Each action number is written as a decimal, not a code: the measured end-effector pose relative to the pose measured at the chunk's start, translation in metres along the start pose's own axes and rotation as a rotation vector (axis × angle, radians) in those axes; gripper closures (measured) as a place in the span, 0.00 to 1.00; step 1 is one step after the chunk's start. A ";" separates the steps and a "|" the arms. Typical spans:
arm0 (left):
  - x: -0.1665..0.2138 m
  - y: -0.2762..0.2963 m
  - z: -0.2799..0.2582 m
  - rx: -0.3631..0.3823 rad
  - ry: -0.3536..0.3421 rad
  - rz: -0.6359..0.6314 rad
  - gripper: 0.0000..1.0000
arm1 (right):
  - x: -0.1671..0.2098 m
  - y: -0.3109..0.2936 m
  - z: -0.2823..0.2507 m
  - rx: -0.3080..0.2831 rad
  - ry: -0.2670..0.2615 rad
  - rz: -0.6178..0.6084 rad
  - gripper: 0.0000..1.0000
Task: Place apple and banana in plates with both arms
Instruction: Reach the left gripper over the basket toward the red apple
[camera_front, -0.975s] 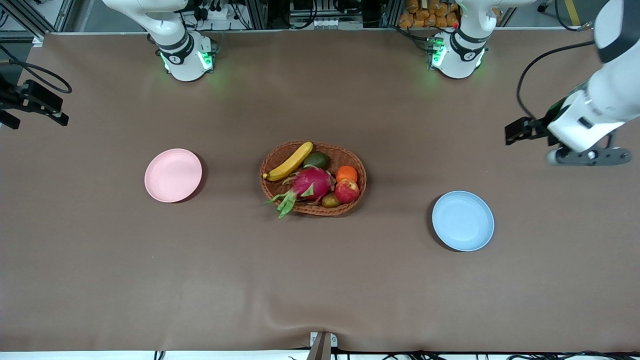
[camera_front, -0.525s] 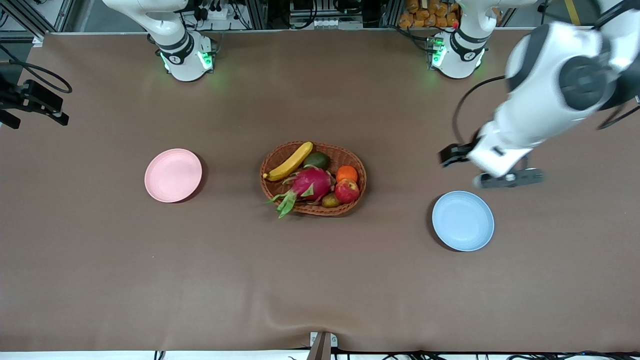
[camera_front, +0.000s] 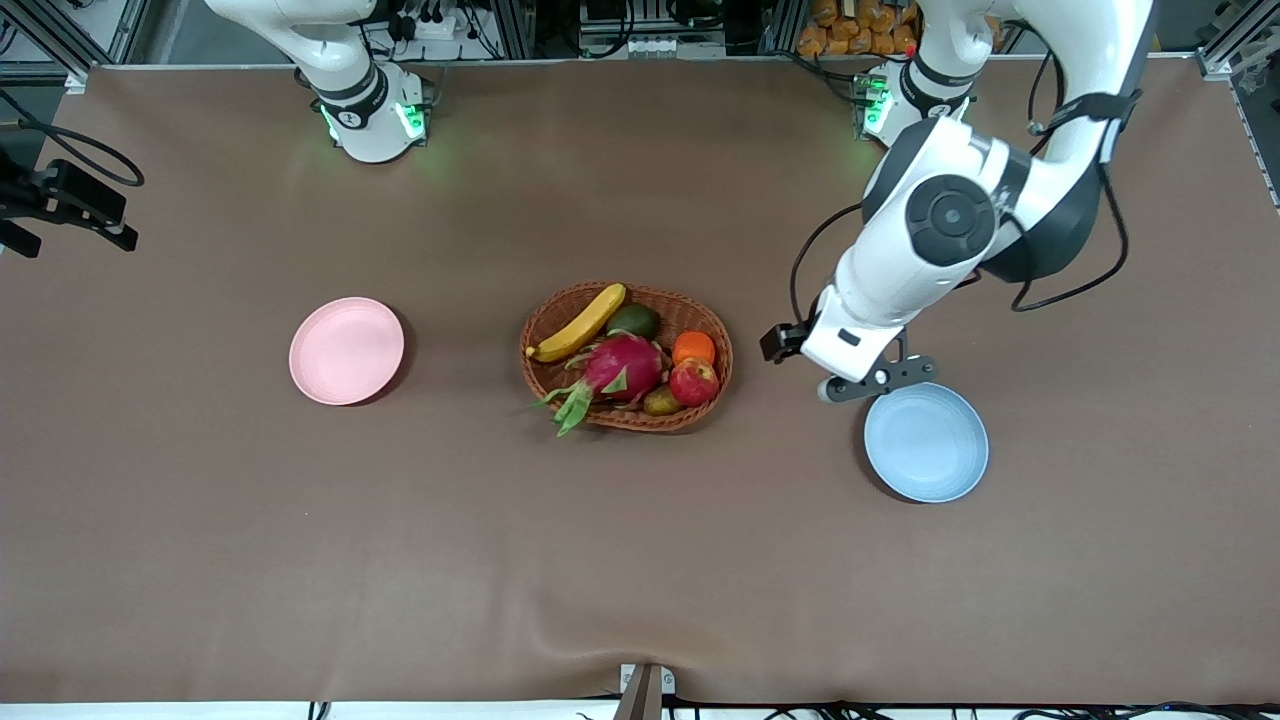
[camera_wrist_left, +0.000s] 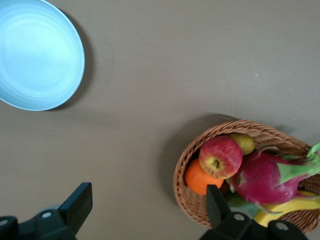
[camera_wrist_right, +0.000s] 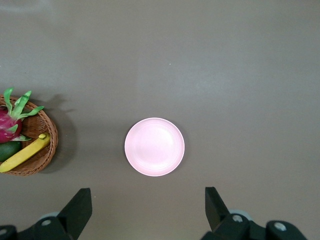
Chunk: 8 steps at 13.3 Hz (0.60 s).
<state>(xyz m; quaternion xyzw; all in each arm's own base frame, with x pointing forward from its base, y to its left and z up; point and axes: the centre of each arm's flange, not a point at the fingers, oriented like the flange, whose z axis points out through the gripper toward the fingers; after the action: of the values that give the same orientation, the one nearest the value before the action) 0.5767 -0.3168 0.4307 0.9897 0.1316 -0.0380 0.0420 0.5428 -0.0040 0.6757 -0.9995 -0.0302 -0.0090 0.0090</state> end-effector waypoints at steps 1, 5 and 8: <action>-0.001 0.006 0.007 -0.005 0.000 -0.018 0.00 | 0.000 0.000 0.001 0.000 -0.004 0.000 0.00; -0.013 0.037 0.040 -0.037 0.007 -0.071 0.00 | 0.000 0.006 0.004 0.001 -0.020 0.011 0.00; -0.022 0.057 0.072 -0.050 -0.003 -0.120 0.00 | 0.000 0.008 0.004 0.001 -0.021 0.015 0.00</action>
<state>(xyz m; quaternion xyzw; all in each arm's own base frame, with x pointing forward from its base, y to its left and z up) 0.5655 -0.3837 0.3649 0.9786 0.1917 -0.0385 0.0645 0.5430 -0.0117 0.6712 -0.9997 -0.0230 0.0017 0.0094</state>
